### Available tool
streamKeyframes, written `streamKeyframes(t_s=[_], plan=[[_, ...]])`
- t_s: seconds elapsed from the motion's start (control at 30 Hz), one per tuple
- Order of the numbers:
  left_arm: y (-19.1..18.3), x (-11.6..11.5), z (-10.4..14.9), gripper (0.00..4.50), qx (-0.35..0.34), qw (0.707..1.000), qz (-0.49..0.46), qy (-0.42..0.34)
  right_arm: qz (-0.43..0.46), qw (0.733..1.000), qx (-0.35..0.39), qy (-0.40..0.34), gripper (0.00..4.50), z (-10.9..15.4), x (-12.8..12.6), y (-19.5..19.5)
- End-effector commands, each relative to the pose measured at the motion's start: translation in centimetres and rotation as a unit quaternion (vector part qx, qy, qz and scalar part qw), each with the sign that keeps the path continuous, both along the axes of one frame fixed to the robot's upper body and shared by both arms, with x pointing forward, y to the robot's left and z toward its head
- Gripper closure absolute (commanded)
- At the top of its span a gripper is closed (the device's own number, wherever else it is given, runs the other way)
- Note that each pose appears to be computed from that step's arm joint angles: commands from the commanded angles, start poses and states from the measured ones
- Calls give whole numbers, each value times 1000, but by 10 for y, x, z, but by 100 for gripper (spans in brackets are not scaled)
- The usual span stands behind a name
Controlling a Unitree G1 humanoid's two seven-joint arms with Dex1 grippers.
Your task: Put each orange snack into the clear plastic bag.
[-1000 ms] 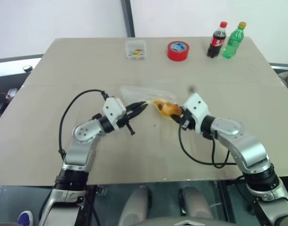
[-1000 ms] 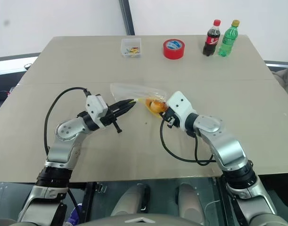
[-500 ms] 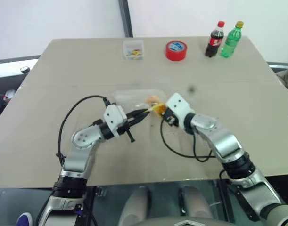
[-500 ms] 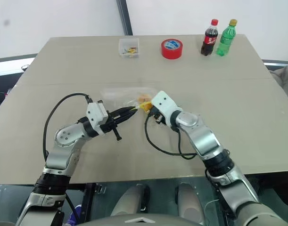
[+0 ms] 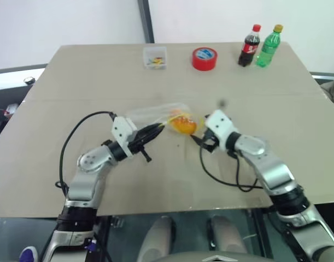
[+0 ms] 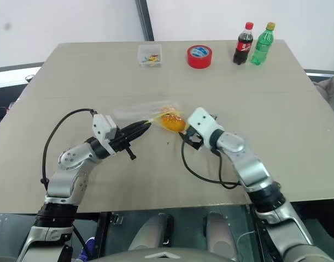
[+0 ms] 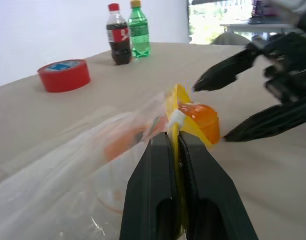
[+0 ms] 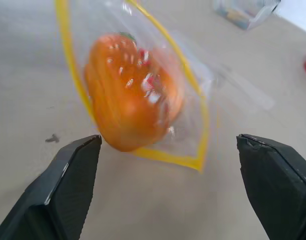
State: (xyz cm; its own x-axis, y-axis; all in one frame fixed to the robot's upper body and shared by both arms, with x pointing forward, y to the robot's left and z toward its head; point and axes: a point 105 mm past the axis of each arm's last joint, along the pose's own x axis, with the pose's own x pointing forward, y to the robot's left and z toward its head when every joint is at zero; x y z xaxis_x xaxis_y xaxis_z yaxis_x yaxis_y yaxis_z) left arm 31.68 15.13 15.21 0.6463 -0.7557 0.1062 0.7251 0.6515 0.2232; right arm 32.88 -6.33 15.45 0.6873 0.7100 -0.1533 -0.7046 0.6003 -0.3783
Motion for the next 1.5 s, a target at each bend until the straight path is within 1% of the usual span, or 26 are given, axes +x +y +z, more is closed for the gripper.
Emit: streamKeyframes(t_s=[0.03,0.13,0.3,0.37,0.43,0.53,0.57,0.63,0.7,0.83,0.87,0.9,1.03,1.13,1.37,1.43,1.5], plan=[[1,2,21,450,-32,999,1,-19,-1,999,0,-35,9,15,-1,-10],[3,6,26,450,-52,999,4,-12,-11,997,-56,-51,9,1,6,-16],[4,9,31,450,-59,998,-1,-8,12,992,-109,-58,9,-26,16,4],[3,9,32,450,-63,998,0,-8,7,993,-103,-56,9,-32,22,12],[3,9,33,450,-64,998,0,-8,17,994,-96,-56,9,-35,23,21],[4,9,35,450,-70,998,5,-7,-3,995,-81,-58,9,-36,31,26],[4,8,36,450,-71,997,6,-7,-11,995,-78,-59,32,-38,34,27],[3,8,37,450,-75,997,8,-7,-20,995,-79,-64,93,-39,38,26],[3,8,38,450,-81,997,12,-4,-25,994,-78,-68,185,-39,39,25],[4,8,38,450,-89,996,17,0,-47,993,-72,-85,400,-29,45,16],[4,8,38,450,-90,996,18,1,-54,992,-74,-90,436,-26,47,12],[4,8,38,450,-90,996,18,2,-59,991,-75,-93,445,-22,48,8],[5,10,41,450,-103,994,24,7,-68,989,-76,-107,445,1,51,-8],[4,15,49,450,-117,993,25,6,-56,984,-106,-133,445,26,51,-21],[-2,28,73,450,-138,990,20,3,-28,969,-184,-164,445,68,48,-41],[-6,28,76,450,-134,991,11,3,-26,966,-199,-165,445,76,47,-44],[-9,27,79,450,-149,989,2,12,-10,965,-219,-144,445,75,42,-45]])
